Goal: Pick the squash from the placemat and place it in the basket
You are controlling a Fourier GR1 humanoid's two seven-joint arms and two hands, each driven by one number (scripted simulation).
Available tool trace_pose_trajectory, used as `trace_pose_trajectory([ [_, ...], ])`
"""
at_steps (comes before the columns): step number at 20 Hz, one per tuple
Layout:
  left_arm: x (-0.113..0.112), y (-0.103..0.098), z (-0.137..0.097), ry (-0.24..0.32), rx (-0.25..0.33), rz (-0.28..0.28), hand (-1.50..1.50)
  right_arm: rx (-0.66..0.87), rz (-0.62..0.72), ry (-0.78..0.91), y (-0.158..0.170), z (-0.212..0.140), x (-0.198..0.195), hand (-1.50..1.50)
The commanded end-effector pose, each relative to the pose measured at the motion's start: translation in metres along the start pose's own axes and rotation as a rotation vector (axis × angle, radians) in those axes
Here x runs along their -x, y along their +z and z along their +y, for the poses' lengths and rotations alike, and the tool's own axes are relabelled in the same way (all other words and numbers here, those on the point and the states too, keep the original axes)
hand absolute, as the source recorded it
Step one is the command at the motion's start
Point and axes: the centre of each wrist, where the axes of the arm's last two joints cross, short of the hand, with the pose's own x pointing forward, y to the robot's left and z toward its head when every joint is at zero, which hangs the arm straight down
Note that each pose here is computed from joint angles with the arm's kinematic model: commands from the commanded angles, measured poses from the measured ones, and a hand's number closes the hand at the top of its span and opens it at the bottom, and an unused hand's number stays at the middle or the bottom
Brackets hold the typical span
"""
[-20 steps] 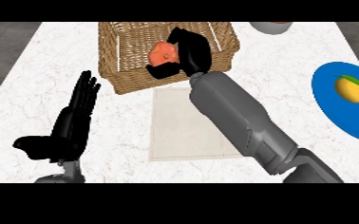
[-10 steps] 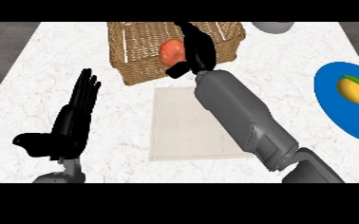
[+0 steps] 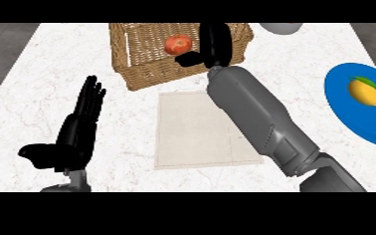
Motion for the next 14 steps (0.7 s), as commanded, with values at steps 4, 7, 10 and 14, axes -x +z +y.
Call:
trace_pose_trajectory([
  [4,0.004,0.013,0.019,0.001,-0.021,0.014,0.00,0.119,0.066,-0.020,-0.010,-0.032,-0.003,-1.50],
  [7,0.000,-0.003,0.009,0.012,-0.024,0.006,0.00,0.174,0.106,-0.120,-0.018,-0.064,0.019,-1.50],
  [10,-0.008,-0.015,0.001,-0.012,-0.030,0.016,0.00,0.198,0.093,-0.160,-0.026,-0.101,0.018,-1.50],
  [14,-0.009,-0.020,0.026,0.008,-0.020,0.005,0.00,0.160,0.061,-0.155,-0.008,-0.135,0.039,-1.50],
])
